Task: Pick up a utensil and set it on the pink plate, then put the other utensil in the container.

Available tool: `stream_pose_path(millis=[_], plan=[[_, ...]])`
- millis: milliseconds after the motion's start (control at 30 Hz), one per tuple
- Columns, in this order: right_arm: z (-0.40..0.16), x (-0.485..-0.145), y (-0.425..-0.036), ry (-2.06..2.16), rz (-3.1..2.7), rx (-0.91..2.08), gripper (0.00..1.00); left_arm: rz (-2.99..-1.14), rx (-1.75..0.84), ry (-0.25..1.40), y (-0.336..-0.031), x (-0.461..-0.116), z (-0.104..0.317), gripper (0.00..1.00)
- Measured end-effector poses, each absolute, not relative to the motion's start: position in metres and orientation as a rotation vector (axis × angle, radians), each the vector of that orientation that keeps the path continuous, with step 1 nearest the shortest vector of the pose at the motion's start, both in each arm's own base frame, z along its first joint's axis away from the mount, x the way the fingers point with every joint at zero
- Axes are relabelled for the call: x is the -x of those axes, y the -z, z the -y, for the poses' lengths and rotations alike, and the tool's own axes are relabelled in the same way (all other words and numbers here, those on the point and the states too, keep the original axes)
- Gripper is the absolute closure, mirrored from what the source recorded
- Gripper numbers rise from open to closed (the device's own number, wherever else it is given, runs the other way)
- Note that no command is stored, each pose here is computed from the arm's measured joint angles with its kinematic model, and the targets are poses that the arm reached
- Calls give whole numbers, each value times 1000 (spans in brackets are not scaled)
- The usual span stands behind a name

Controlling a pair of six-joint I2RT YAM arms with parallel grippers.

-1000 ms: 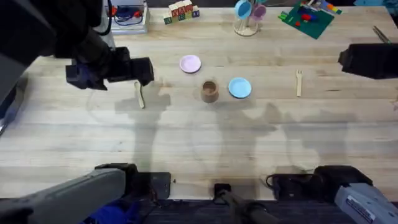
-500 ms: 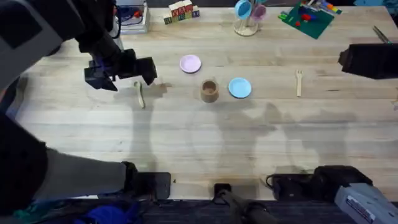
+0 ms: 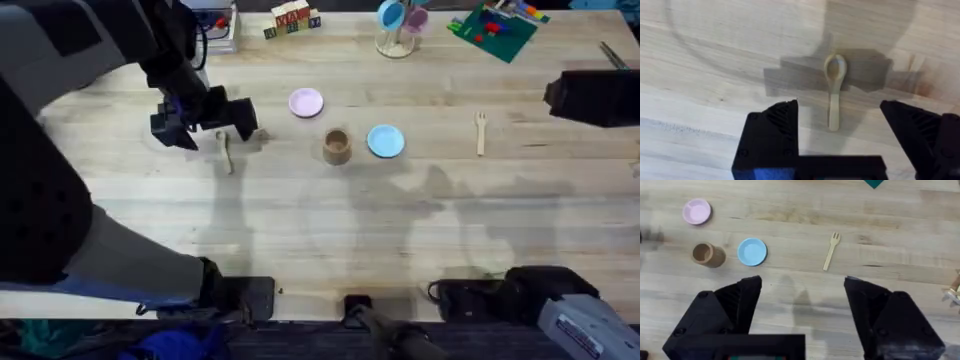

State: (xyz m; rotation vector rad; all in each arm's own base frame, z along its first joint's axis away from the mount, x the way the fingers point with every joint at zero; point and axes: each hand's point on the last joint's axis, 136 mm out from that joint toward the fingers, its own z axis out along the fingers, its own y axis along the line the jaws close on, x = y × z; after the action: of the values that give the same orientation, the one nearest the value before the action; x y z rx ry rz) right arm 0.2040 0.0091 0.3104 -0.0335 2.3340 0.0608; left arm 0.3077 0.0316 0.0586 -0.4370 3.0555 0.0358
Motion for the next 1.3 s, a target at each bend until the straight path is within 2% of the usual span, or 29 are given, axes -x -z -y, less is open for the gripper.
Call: stream_pose_path(millis=[533,1300], plan=[[-9,-204,-310,-61,-2334,33,5,-3038,469,-32,-36,-303,-31,8],[-9,-204,-310,-61,-2334,33,5,-3001,465,-17,-34,-302,-30,6]])
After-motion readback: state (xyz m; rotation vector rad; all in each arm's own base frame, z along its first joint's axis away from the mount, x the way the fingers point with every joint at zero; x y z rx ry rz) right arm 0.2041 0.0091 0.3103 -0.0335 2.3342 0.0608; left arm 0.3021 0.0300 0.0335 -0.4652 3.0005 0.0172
